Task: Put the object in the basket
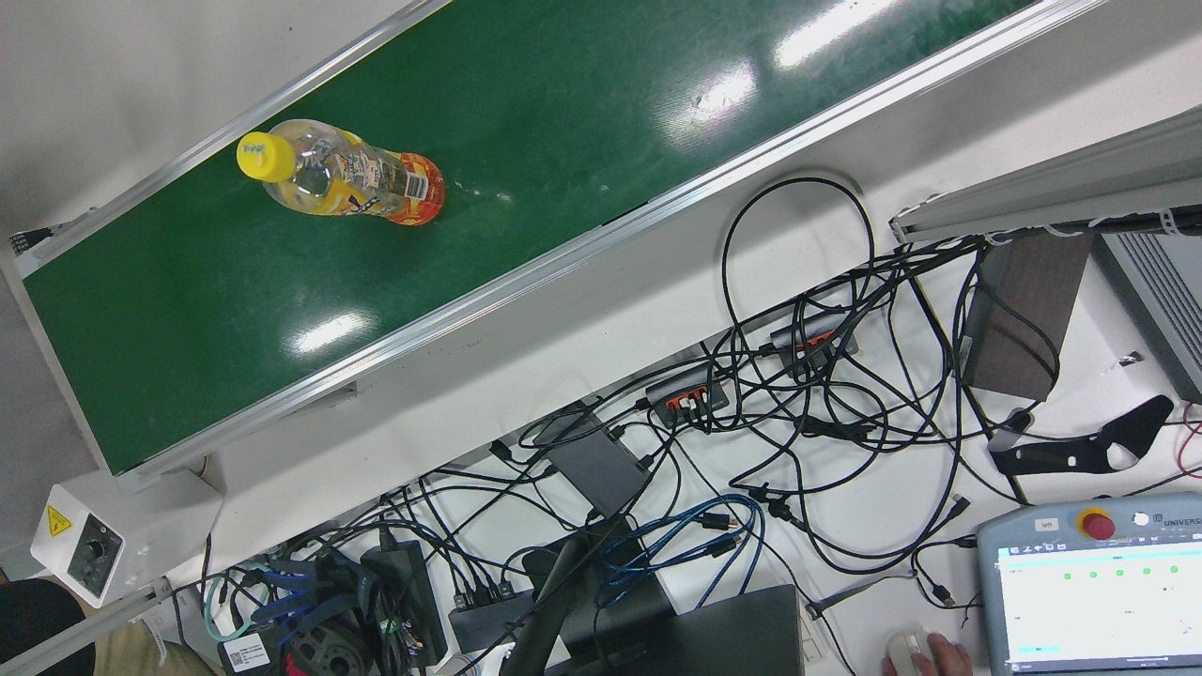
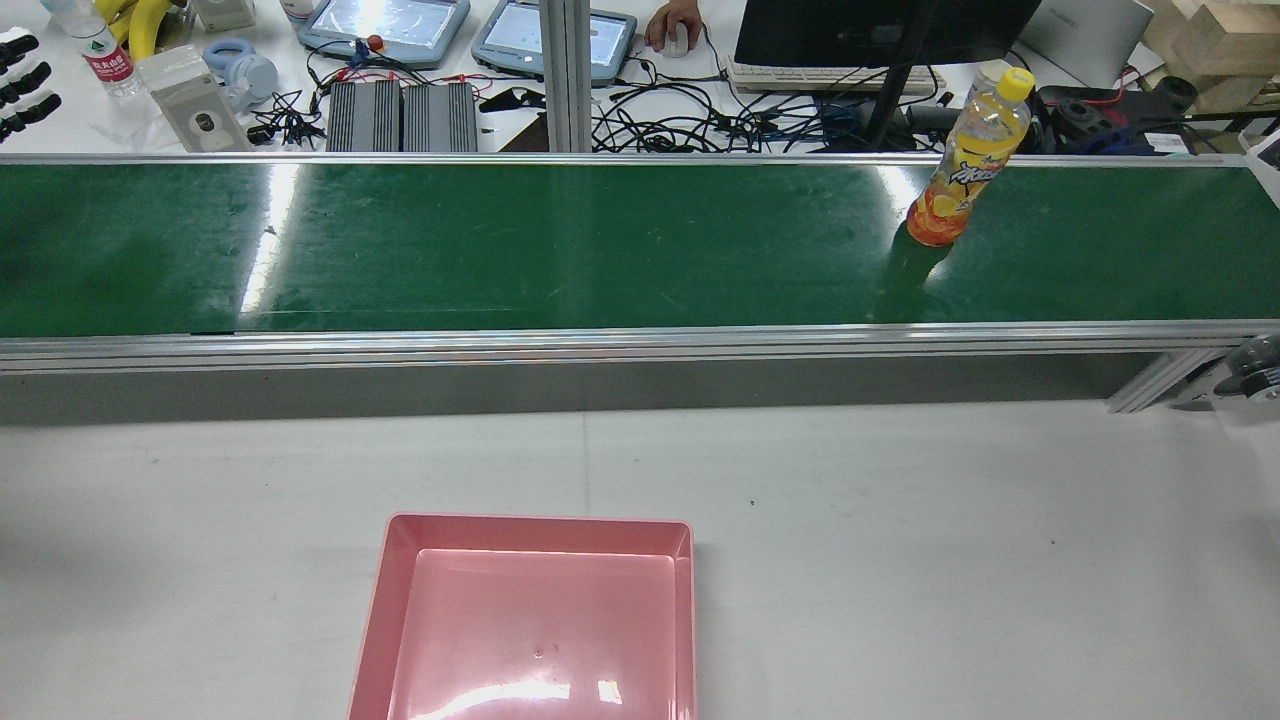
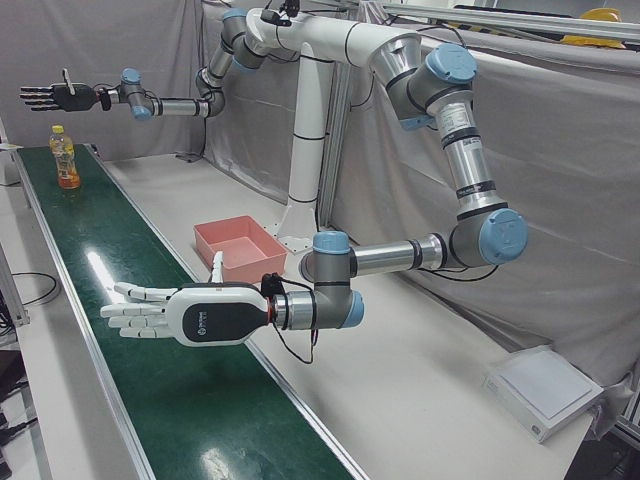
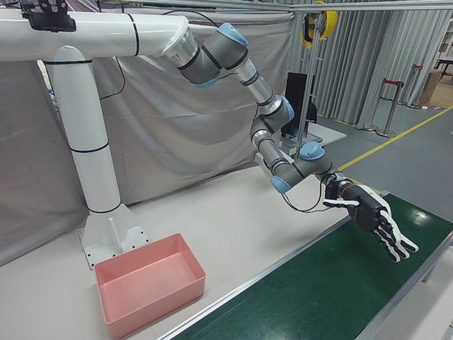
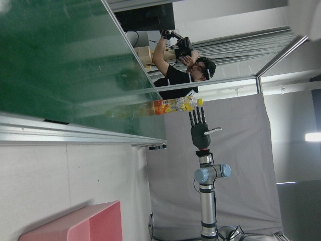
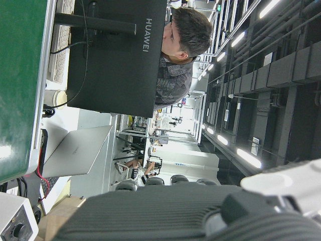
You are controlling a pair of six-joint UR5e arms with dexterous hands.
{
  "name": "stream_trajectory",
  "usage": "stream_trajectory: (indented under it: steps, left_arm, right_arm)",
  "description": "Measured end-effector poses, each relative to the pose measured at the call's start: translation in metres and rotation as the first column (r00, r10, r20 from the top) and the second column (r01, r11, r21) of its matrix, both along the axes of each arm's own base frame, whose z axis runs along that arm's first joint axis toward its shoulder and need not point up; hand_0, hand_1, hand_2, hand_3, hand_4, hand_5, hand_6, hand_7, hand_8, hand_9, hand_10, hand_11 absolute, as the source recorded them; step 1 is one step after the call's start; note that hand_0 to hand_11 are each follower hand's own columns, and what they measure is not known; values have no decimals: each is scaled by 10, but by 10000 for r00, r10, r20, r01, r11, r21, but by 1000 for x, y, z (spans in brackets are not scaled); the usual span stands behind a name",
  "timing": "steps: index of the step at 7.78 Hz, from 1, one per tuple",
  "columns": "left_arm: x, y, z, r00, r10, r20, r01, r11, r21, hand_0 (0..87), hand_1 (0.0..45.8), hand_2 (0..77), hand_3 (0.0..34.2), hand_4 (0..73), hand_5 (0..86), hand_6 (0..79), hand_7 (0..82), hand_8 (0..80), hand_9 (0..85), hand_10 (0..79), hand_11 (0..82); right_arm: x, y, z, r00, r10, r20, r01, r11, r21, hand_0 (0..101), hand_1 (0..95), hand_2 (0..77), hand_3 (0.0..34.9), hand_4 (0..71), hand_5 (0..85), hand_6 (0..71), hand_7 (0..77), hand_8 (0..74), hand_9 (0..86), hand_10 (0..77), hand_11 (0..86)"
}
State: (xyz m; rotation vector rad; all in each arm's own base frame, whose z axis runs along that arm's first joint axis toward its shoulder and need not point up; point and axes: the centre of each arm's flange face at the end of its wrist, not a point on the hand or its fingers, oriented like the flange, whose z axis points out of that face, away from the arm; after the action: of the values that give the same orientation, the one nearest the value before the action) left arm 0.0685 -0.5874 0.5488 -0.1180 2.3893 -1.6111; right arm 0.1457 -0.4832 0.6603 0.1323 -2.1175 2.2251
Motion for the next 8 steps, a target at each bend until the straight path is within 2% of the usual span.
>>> stream_trajectory:
  steps: [3,4,8]
  left_arm:
    - [1,0,0,10000,15,5,-15,10000,-10,592,38,0,3,114,136,16,5,44,49,49,93]
    - [1,0,0,10000,25,6,-25,10000,-12,593,38,0,3,114,136,16,5,22,27,49,93]
    - [2,0,-3,10000,27,-20,-27,10000,44,591,38,0,4,114,142,16,5,38,44,54,93]
  right_arm:
    - [0,0,1,10000,0,0,0,10000,-11,3,0,5,0,0,0,0,5,0,0,0,0]
    - [0,0,1,10000,0,0,0,10000,-8,2,0,5,1,0,0,0,5,0,0,0,0]
    - [0,0,0,10000,0,0,0,10000,4,3,0,5,0,0,0,0,5,0,0,0,0]
